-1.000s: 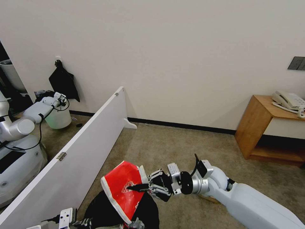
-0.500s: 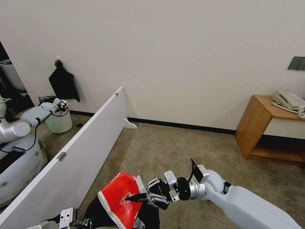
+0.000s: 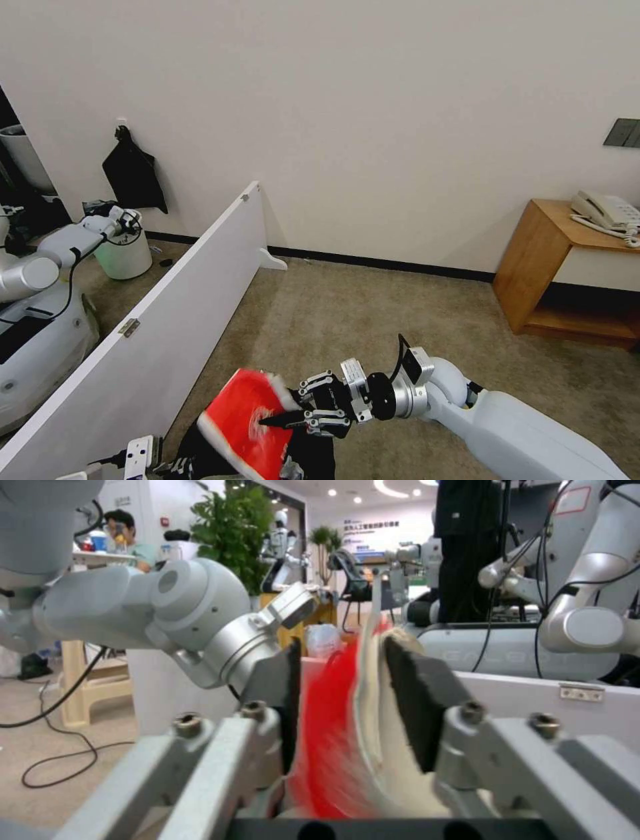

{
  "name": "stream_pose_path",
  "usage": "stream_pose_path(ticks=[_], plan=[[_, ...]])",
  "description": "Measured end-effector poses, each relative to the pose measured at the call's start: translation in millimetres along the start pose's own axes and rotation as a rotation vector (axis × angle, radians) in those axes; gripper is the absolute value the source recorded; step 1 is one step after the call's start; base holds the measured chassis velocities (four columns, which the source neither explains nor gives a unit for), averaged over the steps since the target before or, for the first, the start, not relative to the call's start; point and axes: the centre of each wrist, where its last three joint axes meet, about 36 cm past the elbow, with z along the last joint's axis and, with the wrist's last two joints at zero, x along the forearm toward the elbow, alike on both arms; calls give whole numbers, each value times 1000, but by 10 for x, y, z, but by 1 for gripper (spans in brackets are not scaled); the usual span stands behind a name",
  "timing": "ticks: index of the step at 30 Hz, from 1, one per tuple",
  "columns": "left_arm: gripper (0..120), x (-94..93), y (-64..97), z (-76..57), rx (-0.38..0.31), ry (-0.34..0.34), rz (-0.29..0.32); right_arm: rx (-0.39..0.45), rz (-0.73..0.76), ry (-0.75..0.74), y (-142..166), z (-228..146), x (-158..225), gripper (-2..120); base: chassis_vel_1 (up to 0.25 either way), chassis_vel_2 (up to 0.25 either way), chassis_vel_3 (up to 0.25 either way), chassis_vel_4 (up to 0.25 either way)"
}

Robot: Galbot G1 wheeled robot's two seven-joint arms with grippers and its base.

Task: Pick up the trash bin, then pick up the garbage from the floor and place it into the trash bin.

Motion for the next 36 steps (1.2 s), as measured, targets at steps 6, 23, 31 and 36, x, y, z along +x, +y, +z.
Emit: stream_pose_path(ticks=[6,23,31,36], plan=[[4,0,0,2,1,0,0,3,7,3,4,-10,34,61,0,0,0,0],[4,0,-1,6,3,1,1,-1,21,8,41,-3,114,100,0,0,0,0],[4,0,-2,6,3,1,1,-1,21,8,42,-5,118,100,0,0,0,0],[4,0,-3,6,3,1,1,-1,22,7,43,-6,120,100,0,0,0,0]])
